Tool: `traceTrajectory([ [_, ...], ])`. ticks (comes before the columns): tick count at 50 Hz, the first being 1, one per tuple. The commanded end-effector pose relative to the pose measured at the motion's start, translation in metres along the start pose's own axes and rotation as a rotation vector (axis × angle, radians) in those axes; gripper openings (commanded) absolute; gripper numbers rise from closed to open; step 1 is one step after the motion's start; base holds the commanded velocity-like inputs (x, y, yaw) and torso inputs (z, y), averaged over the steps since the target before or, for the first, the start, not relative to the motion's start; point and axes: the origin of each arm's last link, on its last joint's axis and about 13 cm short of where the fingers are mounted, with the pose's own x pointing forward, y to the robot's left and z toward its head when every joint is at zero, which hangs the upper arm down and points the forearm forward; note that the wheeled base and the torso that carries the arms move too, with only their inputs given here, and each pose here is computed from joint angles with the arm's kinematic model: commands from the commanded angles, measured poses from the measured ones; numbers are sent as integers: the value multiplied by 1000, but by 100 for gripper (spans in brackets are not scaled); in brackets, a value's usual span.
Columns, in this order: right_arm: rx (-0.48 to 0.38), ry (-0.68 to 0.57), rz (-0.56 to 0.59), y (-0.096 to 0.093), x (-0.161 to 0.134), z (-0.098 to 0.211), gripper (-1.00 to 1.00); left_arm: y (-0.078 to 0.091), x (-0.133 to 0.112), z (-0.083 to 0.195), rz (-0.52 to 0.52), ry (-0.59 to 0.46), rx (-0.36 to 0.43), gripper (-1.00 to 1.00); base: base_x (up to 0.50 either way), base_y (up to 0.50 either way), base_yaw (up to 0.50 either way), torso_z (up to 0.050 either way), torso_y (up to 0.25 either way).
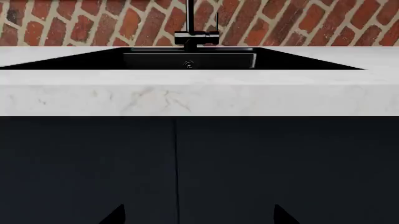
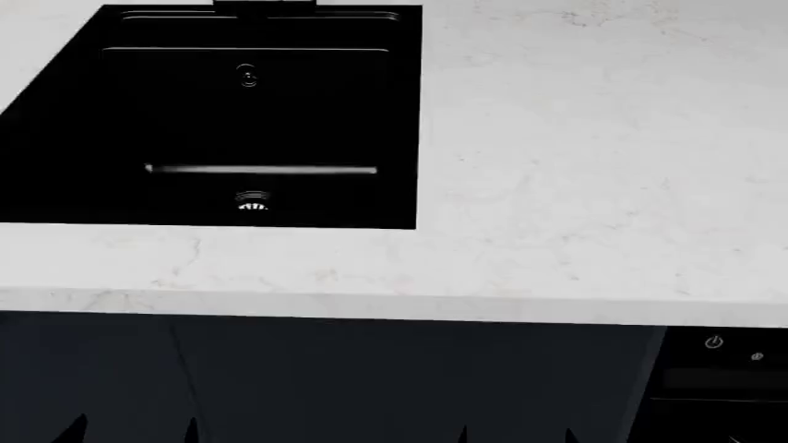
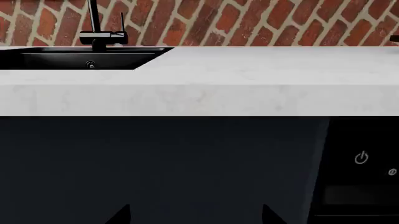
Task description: Place the bread and cheese on the cutting board.
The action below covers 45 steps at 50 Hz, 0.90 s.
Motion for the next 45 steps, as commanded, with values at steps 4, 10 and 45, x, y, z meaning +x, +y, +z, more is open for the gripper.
traceTrajectory([
  [4, -14, -4, 11, 1, -3, 2, 100, 0, 0, 0, 9, 12, 12, 100, 0, 0, 0, 0, 0],
  [10, -10, -24, 16, 2, -4, 8, 100, 0, 0, 1, -15, 28, 46, 100, 0, 0, 0, 0, 0],
  [45, -101, -126, 28, 0, -27, 91, 100, 3, -20, 92, -24, 88, -26, 100, 0, 0, 0, 0, 0],
])
